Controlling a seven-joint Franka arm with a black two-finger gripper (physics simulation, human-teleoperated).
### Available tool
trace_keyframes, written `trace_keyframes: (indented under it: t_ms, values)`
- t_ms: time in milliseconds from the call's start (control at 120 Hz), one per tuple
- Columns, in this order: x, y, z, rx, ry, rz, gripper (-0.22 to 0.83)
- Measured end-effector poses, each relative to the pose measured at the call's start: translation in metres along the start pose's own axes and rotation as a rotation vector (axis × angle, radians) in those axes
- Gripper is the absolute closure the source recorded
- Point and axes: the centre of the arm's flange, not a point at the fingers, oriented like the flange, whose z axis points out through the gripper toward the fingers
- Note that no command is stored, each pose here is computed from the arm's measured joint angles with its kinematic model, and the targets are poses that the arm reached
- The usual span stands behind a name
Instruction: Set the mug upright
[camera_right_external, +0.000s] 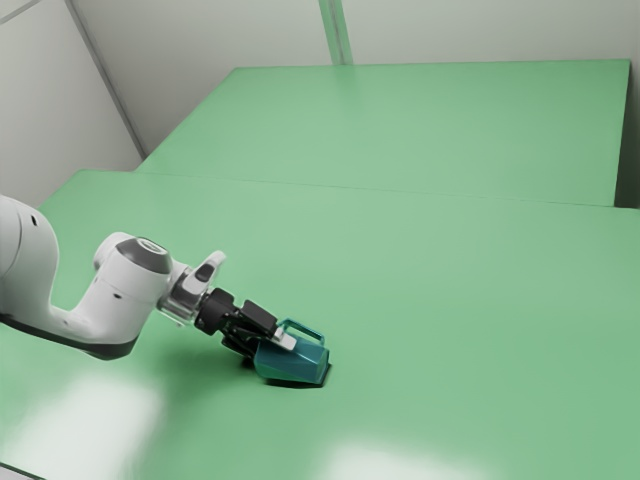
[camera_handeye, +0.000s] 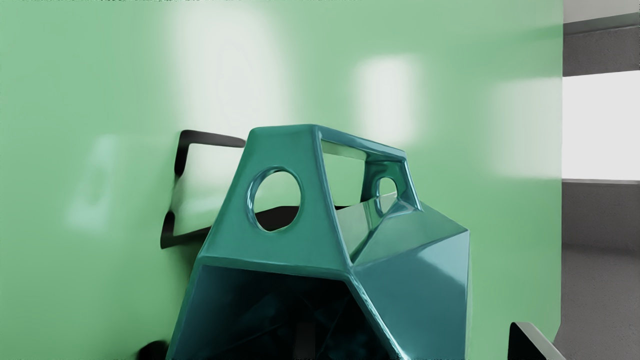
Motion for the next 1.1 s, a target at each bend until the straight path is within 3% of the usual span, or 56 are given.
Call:
trace_keyframes:
  t_ms: [567, 942, 1100]
  values:
    - [0.001, 0.008, 0.003, -0.027, 0.008, 0.042, 0.67]
    - [0.012, 0.057, -0.010, -0.053, 0.044, 0.158, 0.76]
    - [0.048, 0.103, -0.038, 0.007, 0.055, 0.297, 0.77]
